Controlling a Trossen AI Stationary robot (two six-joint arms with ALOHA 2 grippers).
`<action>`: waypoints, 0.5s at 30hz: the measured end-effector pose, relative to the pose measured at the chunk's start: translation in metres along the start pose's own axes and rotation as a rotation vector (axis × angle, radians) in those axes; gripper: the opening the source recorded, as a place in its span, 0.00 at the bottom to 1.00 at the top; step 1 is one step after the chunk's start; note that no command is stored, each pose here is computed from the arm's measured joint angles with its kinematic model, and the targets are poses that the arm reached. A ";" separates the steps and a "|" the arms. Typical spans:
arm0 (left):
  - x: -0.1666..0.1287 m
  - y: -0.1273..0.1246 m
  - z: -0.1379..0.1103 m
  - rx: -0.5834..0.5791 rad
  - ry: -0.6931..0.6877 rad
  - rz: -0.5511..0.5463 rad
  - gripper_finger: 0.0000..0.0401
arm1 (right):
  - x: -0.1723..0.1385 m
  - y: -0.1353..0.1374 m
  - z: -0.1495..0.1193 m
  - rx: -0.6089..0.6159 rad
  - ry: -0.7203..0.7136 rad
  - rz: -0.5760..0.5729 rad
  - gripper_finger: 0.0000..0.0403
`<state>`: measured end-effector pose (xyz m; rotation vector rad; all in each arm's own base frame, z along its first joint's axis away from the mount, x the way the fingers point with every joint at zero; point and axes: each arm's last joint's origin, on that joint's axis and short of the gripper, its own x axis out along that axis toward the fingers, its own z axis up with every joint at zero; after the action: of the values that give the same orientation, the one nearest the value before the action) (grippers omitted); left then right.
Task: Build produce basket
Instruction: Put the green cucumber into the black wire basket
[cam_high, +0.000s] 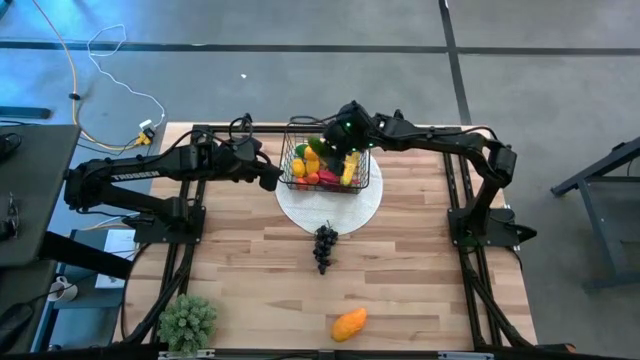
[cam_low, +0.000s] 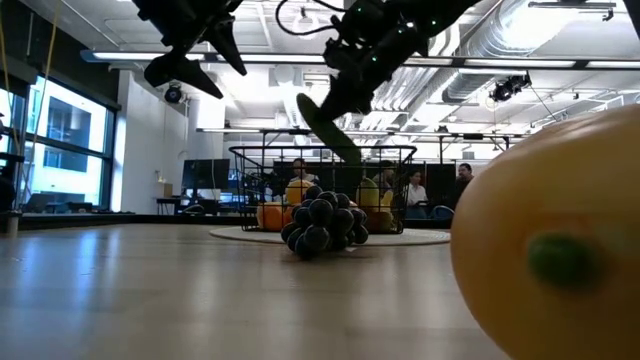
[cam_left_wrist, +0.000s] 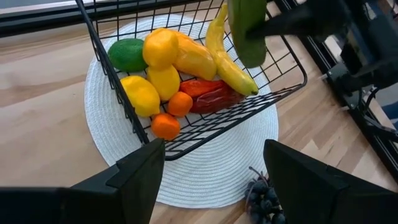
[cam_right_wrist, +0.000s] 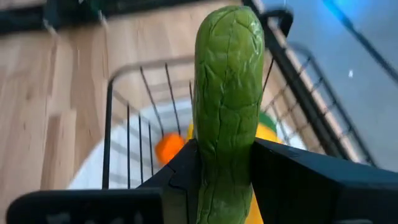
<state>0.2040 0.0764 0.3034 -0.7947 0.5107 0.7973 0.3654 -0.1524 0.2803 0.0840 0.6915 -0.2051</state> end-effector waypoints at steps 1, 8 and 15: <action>0.000 0.000 0.000 0.000 0.000 0.000 0.66 | 0.001 0.000 0.002 0.007 -0.024 -0.001 0.20; 0.000 0.000 0.000 0.000 0.000 0.001 0.66 | 0.024 0.003 -0.006 0.069 -0.001 0.023 0.21; 0.000 0.000 0.000 0.043 0.000 0.001 0.66 | 0.049 0.008 -0.019 0.071 0.059 0.044 0.21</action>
<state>0.2040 0.0764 0.3033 -0.7551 0.5266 0.7847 0.3921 -0.1493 0.2344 0.1734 0.7400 -0.1854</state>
